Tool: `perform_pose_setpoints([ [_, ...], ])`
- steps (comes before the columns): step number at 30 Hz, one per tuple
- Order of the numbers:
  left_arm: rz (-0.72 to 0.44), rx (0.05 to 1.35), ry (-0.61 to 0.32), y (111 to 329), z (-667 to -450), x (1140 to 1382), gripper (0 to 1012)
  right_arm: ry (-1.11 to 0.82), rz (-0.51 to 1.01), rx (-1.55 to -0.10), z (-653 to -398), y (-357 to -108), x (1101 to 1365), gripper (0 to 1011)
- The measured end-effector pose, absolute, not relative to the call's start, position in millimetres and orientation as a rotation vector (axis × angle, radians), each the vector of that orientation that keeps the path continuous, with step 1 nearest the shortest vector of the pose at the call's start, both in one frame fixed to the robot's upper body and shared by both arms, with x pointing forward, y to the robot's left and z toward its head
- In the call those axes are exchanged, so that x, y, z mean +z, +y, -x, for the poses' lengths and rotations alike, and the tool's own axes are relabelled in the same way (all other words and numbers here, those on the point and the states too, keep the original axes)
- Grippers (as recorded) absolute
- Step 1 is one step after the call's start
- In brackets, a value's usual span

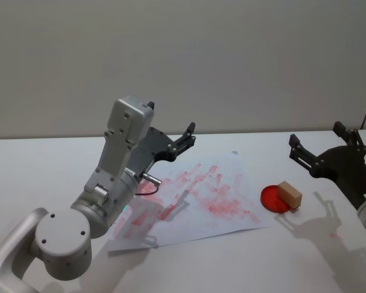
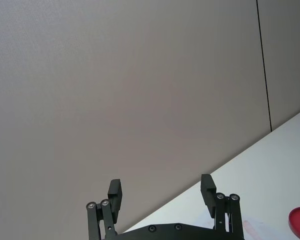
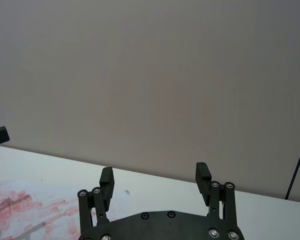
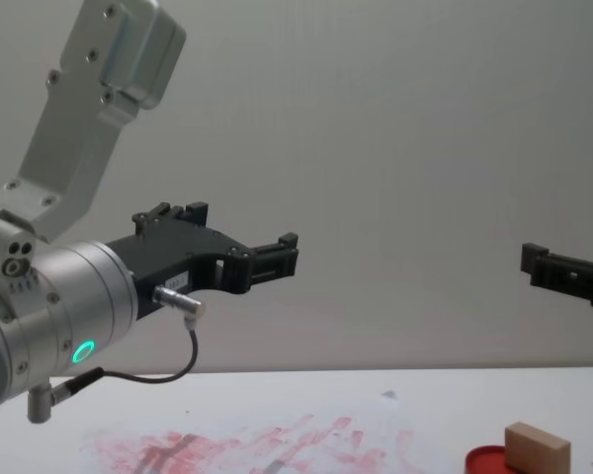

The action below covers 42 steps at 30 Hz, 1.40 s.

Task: Use the one hand to pick up the stamp and affix it onto the A4 paper.

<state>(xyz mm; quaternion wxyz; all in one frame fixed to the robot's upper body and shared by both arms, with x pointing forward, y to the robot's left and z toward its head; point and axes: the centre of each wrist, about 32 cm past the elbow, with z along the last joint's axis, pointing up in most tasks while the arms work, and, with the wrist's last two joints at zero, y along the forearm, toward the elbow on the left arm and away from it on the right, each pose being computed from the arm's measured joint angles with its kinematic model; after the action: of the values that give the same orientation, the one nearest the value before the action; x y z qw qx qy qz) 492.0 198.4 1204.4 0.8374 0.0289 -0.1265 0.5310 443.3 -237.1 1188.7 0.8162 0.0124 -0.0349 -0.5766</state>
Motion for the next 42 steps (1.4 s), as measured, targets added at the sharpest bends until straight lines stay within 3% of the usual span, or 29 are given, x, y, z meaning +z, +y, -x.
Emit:
perform_pose_setpoints([
  [33, -0.061, 1.124, -0.268, 198.4, -492.0, 1204.4, 1001, -0.075, -0.025, -1.23, -443.3, -237.4, 1188.7, 1001],
  [42, -0.061, 1.124, -0.268, 198.4, -492.0, 1204.4, 1001, -0.05, -0.002, -1.254, -433.9, -250.7, 1184.4, 1001],
])
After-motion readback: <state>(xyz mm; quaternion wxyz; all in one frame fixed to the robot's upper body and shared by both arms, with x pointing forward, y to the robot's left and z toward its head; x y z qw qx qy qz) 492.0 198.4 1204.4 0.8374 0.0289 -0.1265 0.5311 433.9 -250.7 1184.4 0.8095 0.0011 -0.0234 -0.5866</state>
